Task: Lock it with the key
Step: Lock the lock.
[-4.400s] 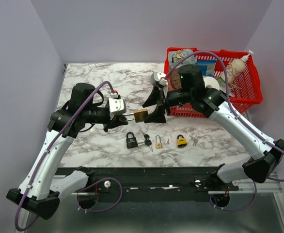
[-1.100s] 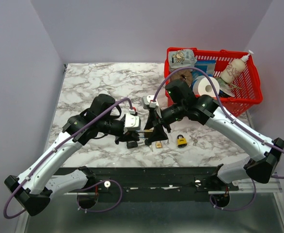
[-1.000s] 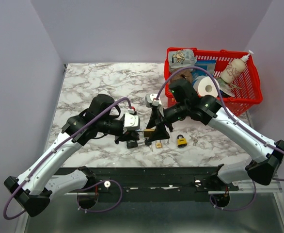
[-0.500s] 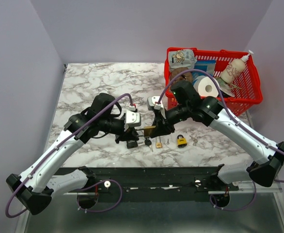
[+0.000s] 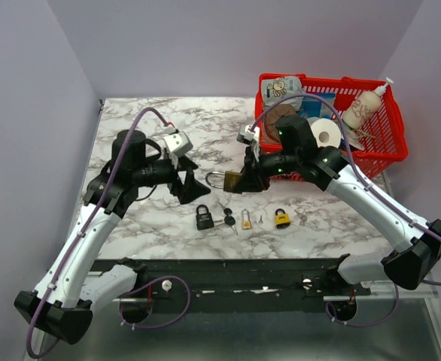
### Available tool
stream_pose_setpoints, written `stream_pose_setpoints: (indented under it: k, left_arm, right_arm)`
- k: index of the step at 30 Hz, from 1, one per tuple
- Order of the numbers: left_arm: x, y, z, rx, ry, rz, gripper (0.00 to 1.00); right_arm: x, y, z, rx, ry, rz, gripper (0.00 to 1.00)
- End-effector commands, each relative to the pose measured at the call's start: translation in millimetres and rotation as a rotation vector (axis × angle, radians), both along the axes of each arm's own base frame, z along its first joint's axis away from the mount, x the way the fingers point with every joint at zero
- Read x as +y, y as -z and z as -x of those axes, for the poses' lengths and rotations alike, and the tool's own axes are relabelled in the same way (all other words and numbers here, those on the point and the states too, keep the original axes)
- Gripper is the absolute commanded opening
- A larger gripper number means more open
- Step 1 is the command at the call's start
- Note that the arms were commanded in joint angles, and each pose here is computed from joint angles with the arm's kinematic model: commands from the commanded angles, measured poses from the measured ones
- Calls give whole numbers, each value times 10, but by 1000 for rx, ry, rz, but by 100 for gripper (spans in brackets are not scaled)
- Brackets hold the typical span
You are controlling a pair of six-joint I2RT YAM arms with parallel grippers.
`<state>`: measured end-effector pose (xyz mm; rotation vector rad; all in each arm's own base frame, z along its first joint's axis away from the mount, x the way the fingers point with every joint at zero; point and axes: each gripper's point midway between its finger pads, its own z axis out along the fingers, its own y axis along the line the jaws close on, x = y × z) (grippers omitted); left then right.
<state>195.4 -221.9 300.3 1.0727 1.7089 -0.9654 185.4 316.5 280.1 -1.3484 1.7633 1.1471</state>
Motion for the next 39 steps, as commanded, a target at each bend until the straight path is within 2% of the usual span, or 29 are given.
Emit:
stream_pose_setpoints:
  k: [1,3,5,6,8,9,10,16,23,30,39]
  left_arm:
    - [217,-307,-301,145,-273,219,99]
    - [359,-368,-504,271,-447,325,99]
    - [447,-418,-658,333,-567,396,99]
    - [439,-454,-665,407,-582,453,99]
    - [370,-597,-676,435,-537,538,99]
    - [337,-593,-665,534,-542,590,99]
    - [333,-600,-686,573,-555,618,99]
    - [397,-586,-826,731,-666,771,99]
    - [412,-487,-913,827,-726,811,99]
    - [442,-184,-960,920,-826,787,99]
    - [411,-193,-900,888,-803,782,99]
  right_arm:
    - [105,-598,-335,-110,153,-205,1]
    - [142,-743,-448,-148,203,-270,1]
    - [177,-757,-532,-146,243,-298,1]
    - [190,-812,-636,-173,283,-318,1]
    - [266,-792,-760,-181,331,-311,1]
    - [262,-809,-891,-205,400,-312,1]
    - [302,-802,-920,-208,417,-315,1]
    - [487,-897,-1108,-302,541,-357,1]
    - [742,-949,-1072,-292,540,-395,1]
    - [890,-961,-1025,-292,522,-411,1]
    - [1033,-942,-995,-266,497,-418,1]
